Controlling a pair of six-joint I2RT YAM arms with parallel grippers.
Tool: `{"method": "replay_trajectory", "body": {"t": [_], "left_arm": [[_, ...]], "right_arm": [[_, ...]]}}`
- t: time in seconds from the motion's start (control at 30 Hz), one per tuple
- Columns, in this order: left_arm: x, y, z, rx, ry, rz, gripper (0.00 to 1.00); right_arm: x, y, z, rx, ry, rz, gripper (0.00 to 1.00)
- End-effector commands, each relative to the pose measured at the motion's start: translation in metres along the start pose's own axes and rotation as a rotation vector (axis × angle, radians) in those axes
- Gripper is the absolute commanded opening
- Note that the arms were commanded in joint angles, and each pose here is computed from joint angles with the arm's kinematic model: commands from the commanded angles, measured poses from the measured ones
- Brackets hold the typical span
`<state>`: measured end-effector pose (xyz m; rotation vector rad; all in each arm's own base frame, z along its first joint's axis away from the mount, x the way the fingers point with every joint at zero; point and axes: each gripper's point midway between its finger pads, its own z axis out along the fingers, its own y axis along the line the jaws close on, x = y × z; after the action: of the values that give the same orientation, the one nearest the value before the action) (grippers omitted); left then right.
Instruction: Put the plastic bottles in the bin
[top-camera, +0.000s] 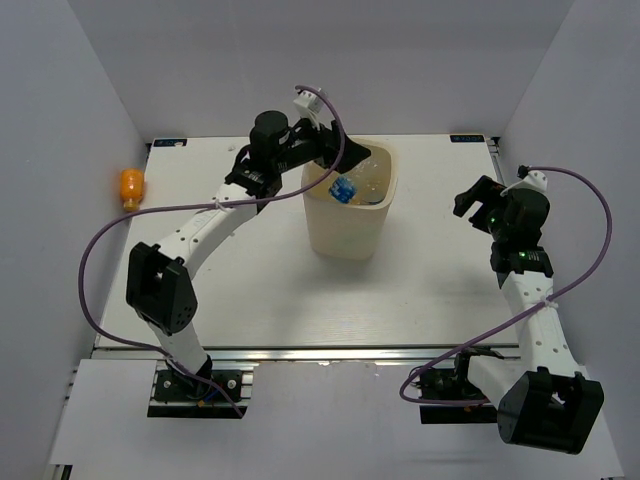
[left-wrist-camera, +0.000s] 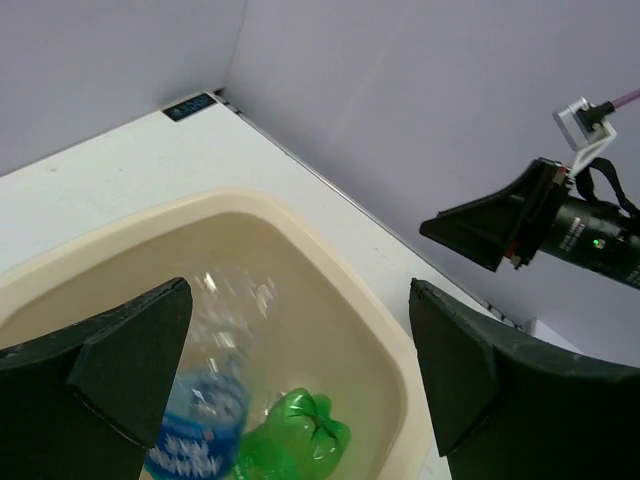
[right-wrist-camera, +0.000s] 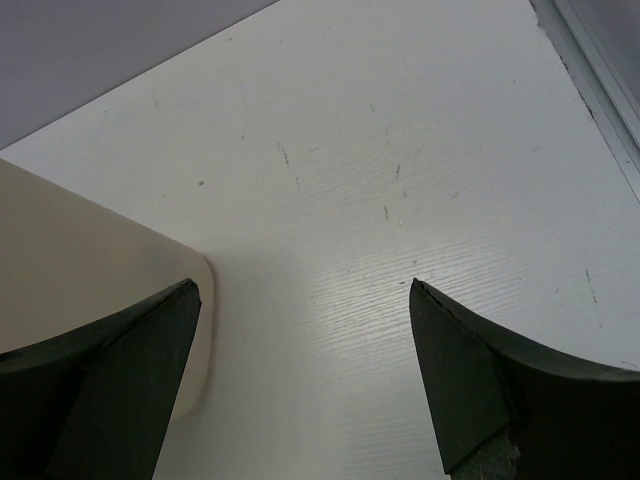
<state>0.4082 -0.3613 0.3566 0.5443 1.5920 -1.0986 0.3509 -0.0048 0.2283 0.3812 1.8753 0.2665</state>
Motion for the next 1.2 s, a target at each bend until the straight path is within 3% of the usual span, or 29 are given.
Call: {"method": "replay_trajectory", "body": {"t": [0.0, 0.13, 0.27, 0.37, 0.5, 0.63, 0.77, 0.8, 0.97, 1.17], "left_arm": [[-0.036, -0.009, -0.018, -0.066, -0.069, 0.064, 0.98], [-0.048, 0.022, -0.035, -0.266, -0.055, 0.090, 0.98], [-0.077, 0.087, -0.084, -0.549, -0.100, 0.069, 0.98], [-0.095, 0.173, -0.158, -0.786, -0.163, -0.027, 0.98], [-0.086, 0.259, -0.238, -1.176, -0.176, 0.023, 0.98], [-0.052, 0.330, -0.288, -1.349, -0.036, 0.113, 0.98], [-0.025, 0.397, -0.356, -1.551, 0.103, 0.091, 0.98], [-0.003, 0.416, -0.363, -1.572, 0.168, 0.079, 0.98], [0.036, 0.467, -0.407, -1.664, 0.338, 0.088, 0.98], [0.062, 0.511, -0.445, -1.706, 0.442, 0.088, 0.98]], "right_arm": [[-0.004, -0.003, 0.003, 0.008, -0.021, -0.007, 0.89], [-0.004, -0.003, 0.002, 0.010, -0.020, -0.013, 0.89], [-0.006, -0.003, 0.000, 0.014, -0.028, -0.016, 0.89], [-0.008, -0.003, -0.001, 0.016, -0.035, -0.019, 0.89], [-0.010, -0.004, 0.001, 0.015, -0.040, -0.016, 0.89], [-0.005, -0.006, 0.005, 0.024, -0.016, -0.015, 0.89], [-0.007, -0.015, 0.009, 0.073, -0.020, -0.025, 0.89], [-0.009, -0.017, 0.011, 0.085, -0.025, -0.023, 0.89], [-0.010, -0.018, 0.019, 0.099, -0.004, -0.008, 0.89], [-0.020, -0.016, 0.020, 0.107, -0.027, 0.019, 0.89]]}}
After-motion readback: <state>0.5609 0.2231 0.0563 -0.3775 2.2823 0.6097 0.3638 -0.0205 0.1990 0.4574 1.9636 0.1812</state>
